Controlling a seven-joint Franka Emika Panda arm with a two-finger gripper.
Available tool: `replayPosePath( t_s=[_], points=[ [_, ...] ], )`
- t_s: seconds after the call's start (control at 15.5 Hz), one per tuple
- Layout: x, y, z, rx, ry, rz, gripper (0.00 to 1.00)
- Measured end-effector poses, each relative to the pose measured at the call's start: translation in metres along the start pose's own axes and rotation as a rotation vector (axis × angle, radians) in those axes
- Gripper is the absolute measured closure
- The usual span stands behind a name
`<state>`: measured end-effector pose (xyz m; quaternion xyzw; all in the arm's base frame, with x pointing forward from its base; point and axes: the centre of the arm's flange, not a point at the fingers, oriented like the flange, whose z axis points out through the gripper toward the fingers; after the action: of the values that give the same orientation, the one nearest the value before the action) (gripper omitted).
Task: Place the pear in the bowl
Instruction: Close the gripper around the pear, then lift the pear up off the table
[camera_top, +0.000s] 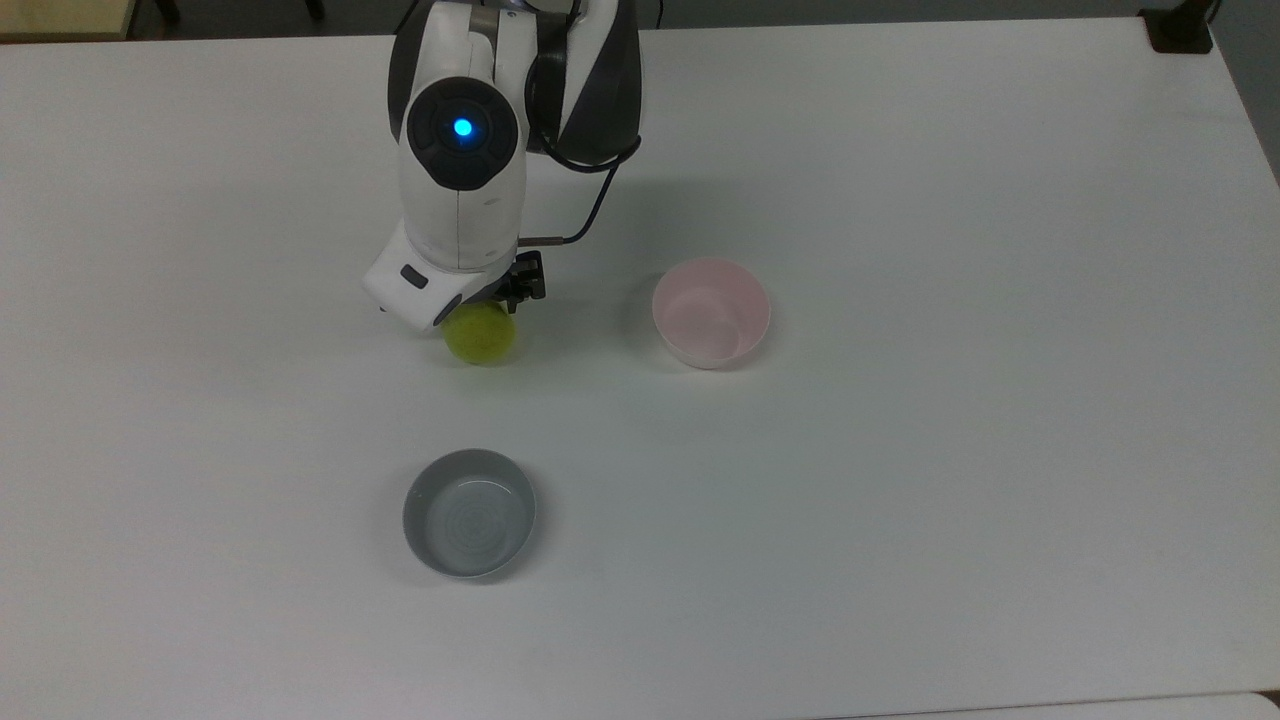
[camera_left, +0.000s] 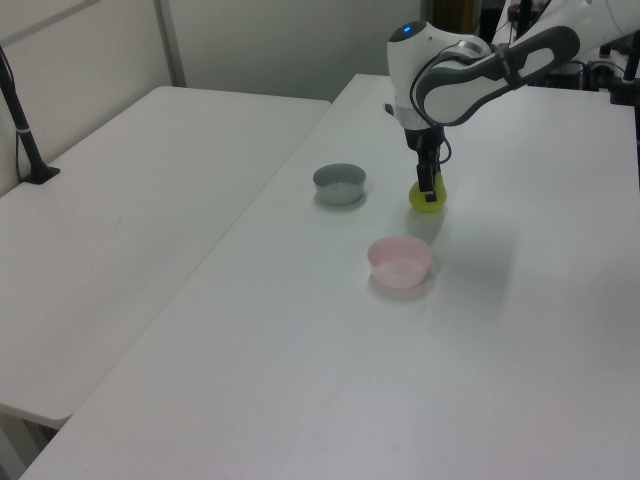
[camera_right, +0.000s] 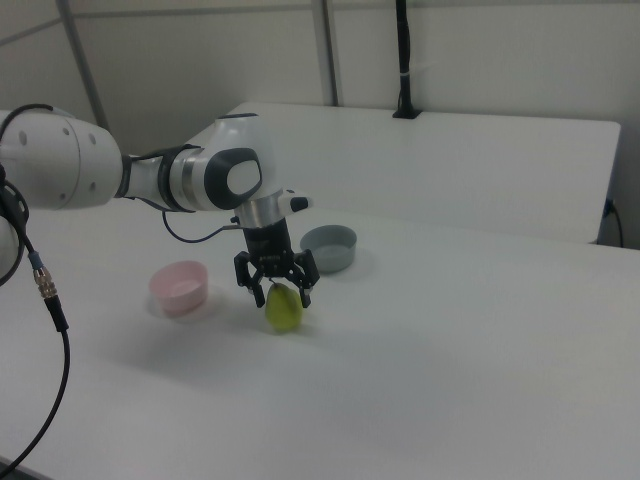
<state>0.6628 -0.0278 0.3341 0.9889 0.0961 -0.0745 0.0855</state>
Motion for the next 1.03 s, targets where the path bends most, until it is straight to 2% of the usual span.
replayPosePath(
  t_s=[0.26, 0.45, 0.58, 1.03],
  points=[
    [0.001, -0.002, 0.008, -0.002, -0.003, -0.004, 0.00],
    [0.002, -0.003, 0.012, -0.002, -0.009, -0.008, 0.05],
    [0.003, -0.003, 0.014, -0.005, -0.012, -0.010, 0.26],
    [0.003, -0.003, 0.011, -0.007, -0.007, -0.016, 0.28]
  ],
)
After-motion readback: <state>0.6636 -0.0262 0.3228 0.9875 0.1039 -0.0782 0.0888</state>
